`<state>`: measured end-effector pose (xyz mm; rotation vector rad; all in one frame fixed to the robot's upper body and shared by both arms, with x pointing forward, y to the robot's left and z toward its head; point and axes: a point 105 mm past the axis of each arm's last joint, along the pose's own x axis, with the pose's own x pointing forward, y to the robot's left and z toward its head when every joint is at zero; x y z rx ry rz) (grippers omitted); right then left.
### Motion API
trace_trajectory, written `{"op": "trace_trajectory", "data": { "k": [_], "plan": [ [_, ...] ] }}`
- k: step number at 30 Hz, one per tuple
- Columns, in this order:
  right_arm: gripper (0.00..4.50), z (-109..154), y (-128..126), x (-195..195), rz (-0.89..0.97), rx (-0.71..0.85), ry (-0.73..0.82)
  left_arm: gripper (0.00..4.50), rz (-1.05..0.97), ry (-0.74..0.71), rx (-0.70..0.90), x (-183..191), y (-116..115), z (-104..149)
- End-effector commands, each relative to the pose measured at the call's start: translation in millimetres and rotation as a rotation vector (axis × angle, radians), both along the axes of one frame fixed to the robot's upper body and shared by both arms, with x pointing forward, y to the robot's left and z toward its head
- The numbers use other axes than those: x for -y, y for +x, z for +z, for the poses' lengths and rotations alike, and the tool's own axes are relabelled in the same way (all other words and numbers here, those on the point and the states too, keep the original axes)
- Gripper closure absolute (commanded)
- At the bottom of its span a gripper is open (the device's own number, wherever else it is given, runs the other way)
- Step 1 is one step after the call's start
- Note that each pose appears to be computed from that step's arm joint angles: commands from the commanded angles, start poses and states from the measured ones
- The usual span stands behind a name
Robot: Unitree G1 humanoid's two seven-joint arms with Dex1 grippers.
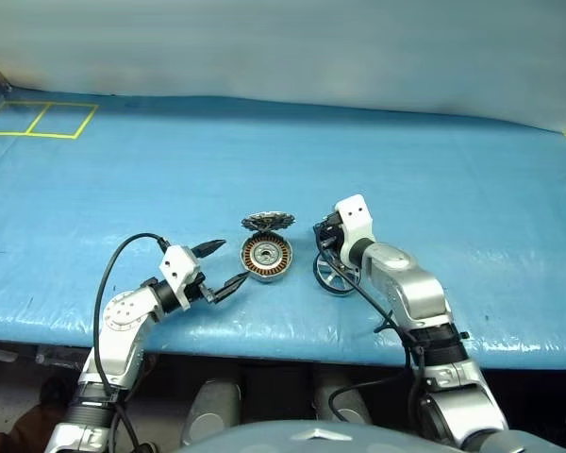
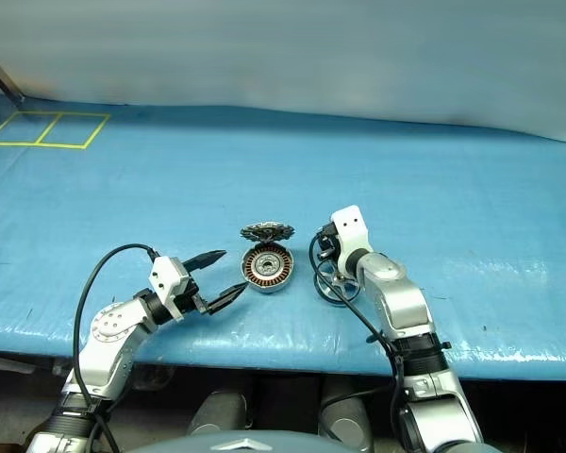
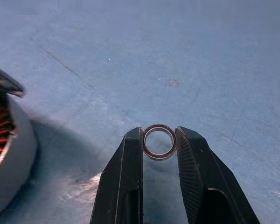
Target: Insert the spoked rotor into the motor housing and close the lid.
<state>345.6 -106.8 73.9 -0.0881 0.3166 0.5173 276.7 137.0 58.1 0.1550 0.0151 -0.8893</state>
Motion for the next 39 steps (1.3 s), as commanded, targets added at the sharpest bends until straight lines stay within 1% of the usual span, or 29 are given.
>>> {"op": "trace_trajectory", "data": {
  "k": [1, 3, 8, 11, 19, 22, 31, 39],
  "plan": [
    [3.85, 31, -19, -5, 0.096, 0.093, 0.03, 0.0, -0.026, -0.046, 0.032, -2, -1, 7],
    [3.85, 33, -28, -8, 0.137, 0.089, 0.034, 0.0, -0.041, -0.063, 0.031, -2, -1, 7],
    [3.85, 26, -53, -25, 0.294, 0.045, 0.031, 0.0, -0.071, -0.083, 0.057, 0, -3, 7],
    [3.85, 24, -59, -36, 0.345, 0.032, 0.046, 0.0, -0.088, -0.091, 0.065, 0, -4, 6],
    [3.85, 25, -53, -64, 0.407, 0.038, 0.063, 0.0, -0.101, -0.097, 0.07, 3, -6, 5],
    [3.85, 21, -51, -72, 0.428, 0.021, 0.068, 0.0, -0.1, -0.093, 0.069, 4, -7, 4],
    [3.85, 12, -47, -78, 0.445, -0.004, 0.057, 0.0, -0.08, -0.082, 0.069, 4, -10, 0],
    [3.85, 12, -40, -80, 0.433, -0.002, 0.063, 0.0, -0.061, -0.085, 0.071, 3, -9, 0]
  ]
}}
